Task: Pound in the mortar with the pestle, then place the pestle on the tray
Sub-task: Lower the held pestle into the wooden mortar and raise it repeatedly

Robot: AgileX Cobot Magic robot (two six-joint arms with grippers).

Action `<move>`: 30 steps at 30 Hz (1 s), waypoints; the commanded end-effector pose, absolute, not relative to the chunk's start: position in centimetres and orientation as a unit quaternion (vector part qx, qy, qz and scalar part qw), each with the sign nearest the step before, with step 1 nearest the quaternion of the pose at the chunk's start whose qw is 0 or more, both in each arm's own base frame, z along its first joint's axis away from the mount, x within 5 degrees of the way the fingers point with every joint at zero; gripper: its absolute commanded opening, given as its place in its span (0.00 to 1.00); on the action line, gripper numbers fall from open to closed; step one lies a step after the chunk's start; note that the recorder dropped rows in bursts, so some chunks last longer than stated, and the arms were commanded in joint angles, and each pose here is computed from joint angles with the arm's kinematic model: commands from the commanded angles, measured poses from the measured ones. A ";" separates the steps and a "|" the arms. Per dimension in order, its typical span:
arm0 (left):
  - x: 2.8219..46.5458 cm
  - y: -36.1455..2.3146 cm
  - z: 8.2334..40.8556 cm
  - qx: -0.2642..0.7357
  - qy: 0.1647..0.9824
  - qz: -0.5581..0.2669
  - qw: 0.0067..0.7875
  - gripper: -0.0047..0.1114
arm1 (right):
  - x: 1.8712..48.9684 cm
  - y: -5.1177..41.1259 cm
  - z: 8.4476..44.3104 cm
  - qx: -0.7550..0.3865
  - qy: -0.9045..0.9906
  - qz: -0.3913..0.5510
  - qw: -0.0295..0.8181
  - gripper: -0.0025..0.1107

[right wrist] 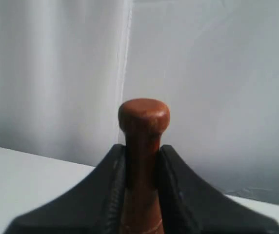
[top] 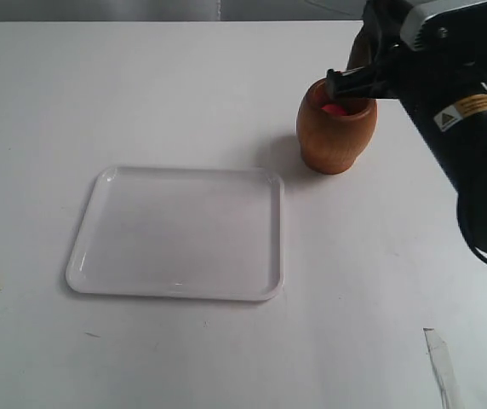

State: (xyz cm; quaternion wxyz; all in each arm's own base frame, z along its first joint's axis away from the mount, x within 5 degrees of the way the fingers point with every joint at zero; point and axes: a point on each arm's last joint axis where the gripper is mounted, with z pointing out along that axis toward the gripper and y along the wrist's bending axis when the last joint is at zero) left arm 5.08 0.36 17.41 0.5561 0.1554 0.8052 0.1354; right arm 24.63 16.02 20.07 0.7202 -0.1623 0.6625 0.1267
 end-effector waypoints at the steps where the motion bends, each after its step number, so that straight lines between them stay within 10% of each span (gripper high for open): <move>1: 5.1 0.3 17.4 0.153 0.805 0.128 0.559 0.04 | 26.0 16.9 18.7 -0.144 0.667 0.138 0.718 0.02; 14: 5.1 0.3 17.4 0.153 0.805 0.128 0.559 0.04 | 26.8 17.2 12.5 -0.155 0.737 0.107 0.649 0.02; 30: 5.1 0.3 17.4 0.153 0.805 0.128 0.559 0.04 | 25.7 16.9 20.8 -0.145 0.651 0.144 0.731 0.02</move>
